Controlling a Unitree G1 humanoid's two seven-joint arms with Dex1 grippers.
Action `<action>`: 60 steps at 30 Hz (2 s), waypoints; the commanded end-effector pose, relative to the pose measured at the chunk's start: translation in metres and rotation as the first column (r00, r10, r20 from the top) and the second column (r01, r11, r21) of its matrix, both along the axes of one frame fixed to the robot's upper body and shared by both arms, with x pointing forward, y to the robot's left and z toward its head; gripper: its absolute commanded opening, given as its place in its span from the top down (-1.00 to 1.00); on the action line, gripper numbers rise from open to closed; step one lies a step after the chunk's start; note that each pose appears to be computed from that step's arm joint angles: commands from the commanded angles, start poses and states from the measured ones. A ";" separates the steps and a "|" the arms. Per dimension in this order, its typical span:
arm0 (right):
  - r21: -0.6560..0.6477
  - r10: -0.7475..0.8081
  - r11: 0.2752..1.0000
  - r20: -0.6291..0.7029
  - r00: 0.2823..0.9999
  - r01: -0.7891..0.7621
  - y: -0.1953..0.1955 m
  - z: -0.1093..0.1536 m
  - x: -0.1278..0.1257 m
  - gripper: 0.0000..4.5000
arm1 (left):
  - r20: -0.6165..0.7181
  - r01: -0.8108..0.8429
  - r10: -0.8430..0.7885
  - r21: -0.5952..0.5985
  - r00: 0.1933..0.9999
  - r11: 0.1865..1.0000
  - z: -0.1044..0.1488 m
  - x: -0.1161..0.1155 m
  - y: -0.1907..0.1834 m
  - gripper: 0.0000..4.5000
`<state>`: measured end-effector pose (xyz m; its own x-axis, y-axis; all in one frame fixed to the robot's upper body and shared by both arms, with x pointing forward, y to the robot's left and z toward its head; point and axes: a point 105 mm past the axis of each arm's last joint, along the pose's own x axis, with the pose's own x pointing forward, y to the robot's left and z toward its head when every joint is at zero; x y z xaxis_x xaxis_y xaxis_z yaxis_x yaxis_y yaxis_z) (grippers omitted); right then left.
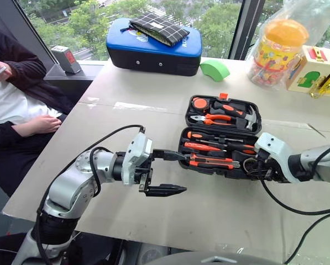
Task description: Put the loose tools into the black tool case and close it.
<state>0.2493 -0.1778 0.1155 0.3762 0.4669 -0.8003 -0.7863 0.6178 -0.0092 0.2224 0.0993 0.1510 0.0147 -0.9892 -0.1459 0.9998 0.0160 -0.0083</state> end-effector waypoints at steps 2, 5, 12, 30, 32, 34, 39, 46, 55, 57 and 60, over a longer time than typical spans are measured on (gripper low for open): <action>0.180 0.041 0.982 0.112 0.993 -0.060 0.012 0.042 0.004 0.02 | -0.002 -0.213 0.213 -0.047 0.977 0.976 0.003 0.032 0.006 -0.99; 0.255 -0.054 0.967 0.249 0.967 -0.012 0.009 0.065 0.026 0.02 | -0.032 -0.435 0.434 -0.082 0.901 0.897 0.008 0.070 0.009 -0.99; 0.387 -0.506 0.838 0.287 0.813 0.385 -0.034 0.078 0.107 0.02 | -0.141 -0.765 0.760 0.024 0.635 0.644 0.017 0.167 0.002 -0.99; 0.286 -0.650 0.741 0.076 0.756 0.607 -0.064 0.020 0.149 0.80 | -0.175 -0.724 0.759 0.230 0.627 0.650 -0.035 0.220 -0.037 0.32; 0.315 -0.632 0.745 0.051 0.773 0.589 -0.057 0.019 0.148 1.00 | -0.177 -0.700 0.724 0.184 0.667 0.690 -0.027 0.217 -0.041 0.72; 0.351 -0.630 0.737 0.047 0.775 0.578 -0.054 0.021 0.149 1.00 | -0.187 -0.675 0.689 0.139 0.701 0.725 -0.020 0.215 -0.045 0.96; 0.476 -0.610 0.734 0.150 0.778 0.483 -0.045 0.049 0.159 1.00 | -0.146 -0.657 0.653 0.026 0.743 0.753 0.000 0.214 -0.044 0.96; 0.504 -0.427 0.857 0.579 0.695 0.106 -0.019 0.107 0.120 1.00 | 0.456 -0.538 0.549 -0.167 0.701 0.826 0.030 0.190 -0.030 0.96; 0.439 -0.327 0.898 0.646 0.689 0.015 -0.013 0.086 0.049 1.00 | 0.617 -0.437 0.414 -0.123 0.669 0.891 0.010 0.152 -0.019 0.96; 0.426 -0.313 0.905 0.636 0.705 0.017 -0.013 0.078 0.037 1.00 | 0.619 -0.418 0.374 -0.081 0.691 0.905 0.004 0.144 -0.014 0.96; 0.405 -0.286 0.914 0.598 0.749 0.025 -0.017 0.066 0.019 1.00 | 0.485 -0.393 0.347 -0.008 0.803 0.920 -0.002 0.132 0.002 0.96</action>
